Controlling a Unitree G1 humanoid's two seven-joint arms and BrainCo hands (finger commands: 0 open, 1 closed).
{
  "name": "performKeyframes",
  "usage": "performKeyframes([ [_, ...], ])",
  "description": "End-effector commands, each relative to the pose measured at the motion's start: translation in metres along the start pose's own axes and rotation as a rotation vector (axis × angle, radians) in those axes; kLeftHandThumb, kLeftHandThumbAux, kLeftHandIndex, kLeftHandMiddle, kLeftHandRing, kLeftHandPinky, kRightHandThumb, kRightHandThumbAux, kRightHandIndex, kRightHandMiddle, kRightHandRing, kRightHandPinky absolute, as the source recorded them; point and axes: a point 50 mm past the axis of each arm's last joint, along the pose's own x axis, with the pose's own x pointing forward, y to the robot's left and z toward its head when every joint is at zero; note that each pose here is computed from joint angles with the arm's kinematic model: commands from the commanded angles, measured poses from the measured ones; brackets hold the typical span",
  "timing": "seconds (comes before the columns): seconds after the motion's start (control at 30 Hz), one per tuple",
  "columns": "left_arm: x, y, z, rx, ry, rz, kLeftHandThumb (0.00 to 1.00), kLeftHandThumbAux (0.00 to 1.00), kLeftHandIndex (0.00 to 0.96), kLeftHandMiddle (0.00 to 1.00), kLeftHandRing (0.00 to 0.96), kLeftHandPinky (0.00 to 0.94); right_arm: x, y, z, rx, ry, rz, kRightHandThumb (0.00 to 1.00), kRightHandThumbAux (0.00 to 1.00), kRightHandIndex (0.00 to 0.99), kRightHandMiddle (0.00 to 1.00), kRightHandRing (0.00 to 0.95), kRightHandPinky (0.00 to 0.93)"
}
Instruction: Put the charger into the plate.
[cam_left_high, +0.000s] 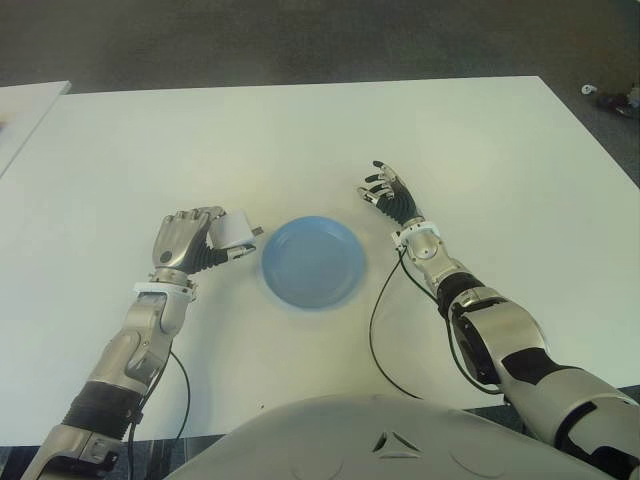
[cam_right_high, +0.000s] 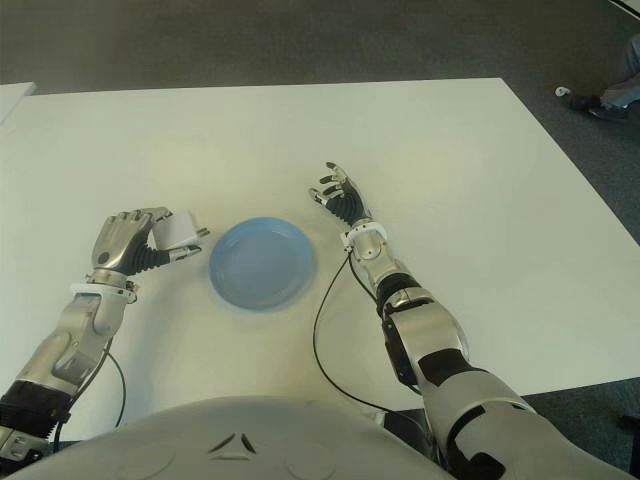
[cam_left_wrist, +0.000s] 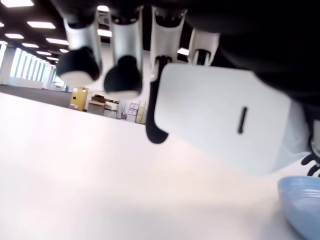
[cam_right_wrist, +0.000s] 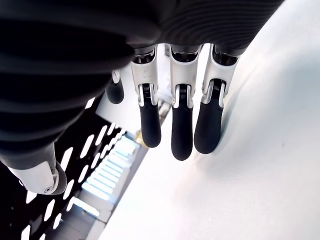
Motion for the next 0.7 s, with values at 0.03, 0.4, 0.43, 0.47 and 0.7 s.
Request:
performKeyframes([
  [0.03, 0.005, 0.008, 0.022, -0.031, -0.056, 0.012, 0.747, 0.696, 0.443, 0.871, 0.864, 0.873, -0.025, 0.029, -0.033, -0.027, 0.168, 0.123, 0.000, 0.534, 0.000, 0.300, 0.356, 0.327],
  [0.4, 0.004, -0.004, 0.047, -0.090, -0.138, -0.033, 0.749, 0.696, 0.443, 0.872, 0.867, 0.872, -0.025, 0.030, -0.033, -0.048, 0.170, 0.123, 0.003, 0.534, 0.008, 0.292, 0.353, 0.345],
  [0.43, 0.004, -0.006, 0.048, -0.089, -0.146, -0.038, 0.749, 0.696, 0.443, 0.872, 0.867, 0.871, -0.025, 0.030, -0.033, -0.049, 0.171, 0.123, 0.003, 0.534, 0.008, 0.291, 0.353, 0.346],
  [0.47, 0.005, -0.006, 0.049, -0.089, -0.151, -0.040, 0.749, 0.696, 0.443, 0.871, 0.867, 0.872, -0.025, 0.031, -0.033, -0.050, 0.171, 0.123, 0.005, 0.534, 0.009, 0.289, 0.351, 0.345],
  [0.7, 0.004, -0.010, 0.058, -0.076, -0.208, -0.050, 0.749, 0.697, 0.443, 0.868, 0.865, 0.868, -0.025, 0.031, -0.033, -0.044, 0.173, 0.122, 0.017, 0.543, 0.013, 0.285, 0.347, 0.344],
])
